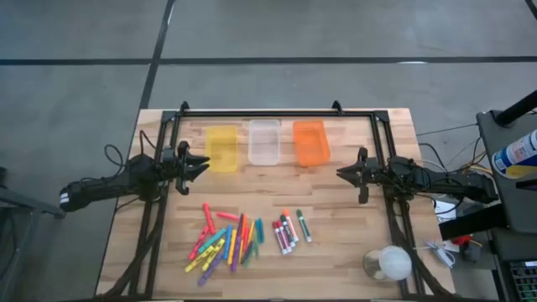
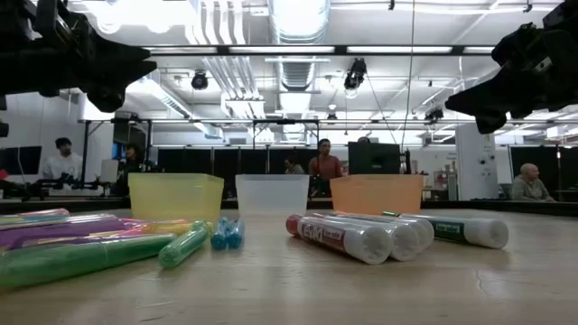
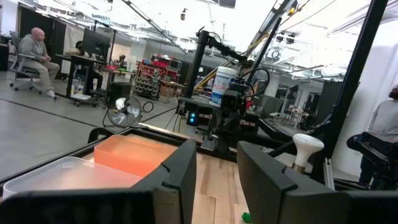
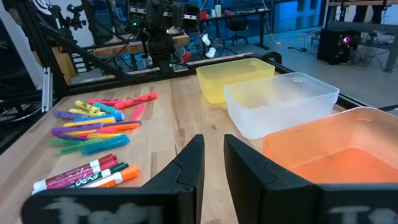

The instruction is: Pick & Place Markers

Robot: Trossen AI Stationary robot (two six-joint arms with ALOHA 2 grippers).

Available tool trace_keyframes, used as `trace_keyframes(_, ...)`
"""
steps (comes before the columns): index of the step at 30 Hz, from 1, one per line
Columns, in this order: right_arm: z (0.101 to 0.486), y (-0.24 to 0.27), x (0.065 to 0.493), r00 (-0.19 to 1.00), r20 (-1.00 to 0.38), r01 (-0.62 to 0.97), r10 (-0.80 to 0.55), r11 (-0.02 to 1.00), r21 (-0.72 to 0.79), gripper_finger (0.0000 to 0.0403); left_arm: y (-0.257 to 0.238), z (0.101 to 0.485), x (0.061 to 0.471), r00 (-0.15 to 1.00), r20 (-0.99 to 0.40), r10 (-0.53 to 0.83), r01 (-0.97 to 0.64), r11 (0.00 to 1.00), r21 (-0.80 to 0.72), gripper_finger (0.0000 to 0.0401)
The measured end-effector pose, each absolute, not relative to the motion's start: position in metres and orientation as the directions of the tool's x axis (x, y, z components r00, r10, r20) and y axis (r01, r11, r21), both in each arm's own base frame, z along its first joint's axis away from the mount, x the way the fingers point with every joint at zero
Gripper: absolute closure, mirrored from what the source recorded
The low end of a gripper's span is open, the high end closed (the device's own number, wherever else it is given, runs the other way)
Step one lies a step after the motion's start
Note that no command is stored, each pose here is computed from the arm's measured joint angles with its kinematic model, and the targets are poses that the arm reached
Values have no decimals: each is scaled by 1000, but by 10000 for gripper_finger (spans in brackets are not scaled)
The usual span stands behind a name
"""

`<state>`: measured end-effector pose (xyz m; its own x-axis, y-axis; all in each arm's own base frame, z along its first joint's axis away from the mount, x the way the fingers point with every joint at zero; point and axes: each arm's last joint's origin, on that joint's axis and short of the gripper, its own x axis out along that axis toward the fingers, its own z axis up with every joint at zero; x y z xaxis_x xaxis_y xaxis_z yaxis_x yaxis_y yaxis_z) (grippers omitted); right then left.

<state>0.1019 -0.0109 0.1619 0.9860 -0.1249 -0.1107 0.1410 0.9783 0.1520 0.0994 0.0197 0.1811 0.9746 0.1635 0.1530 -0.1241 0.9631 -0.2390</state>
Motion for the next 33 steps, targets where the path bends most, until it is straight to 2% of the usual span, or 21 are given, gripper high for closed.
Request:
trace_keyframes(10,162,-11,102,987,-105,140,-125,978,152,346,20,181,99,975,153,164,-124,963,-239,289)
trace_keyframes(13,167,-11,102,990,-55,133,-127,983,129,346,20,181,99,972,155,178,-140,963,-232,289)
trace_keyframes(15,173,-11,103,992,5,124,-127,971,205,346,21,183,99,962,169,216,-174,956,-235,289)
trace_keyframes(17,183,-11,102,986,109,76,-128,918,390,346,22,183,99,953,172,248,-203,949,-239,289)
trace_keyframes(19,192,-11,100,971,202,-17,-127,808,589,346,23,183,98,946,170,277,-231,942,-244,289)
trace_keyframes(22,200,-12,98,947,283,-126,-153,634,763,346,23,182,98,943,165,290,-246,938,-246,289)
trace_keyframes(25,205,-13,96,918,330,-172,-219,531,830,346,23,182,98,942,166,291,-246,937,-246,289)
trace_keyframes(28,201,-15,97,911,291,-114,-291,500,858,346,24,186,97,928,205,312,-252,928,-273,289)
trace_keyframes(30,201,-17,97,899,288,-98,-331,487,868,346,24,192,96,903,259,341,-233,899,-371,289)
trace_keyframes(33,203,-17,96,884,307,-163,-351,384,909,346,25,202,92,848,360,388,-134,815,-564,289)
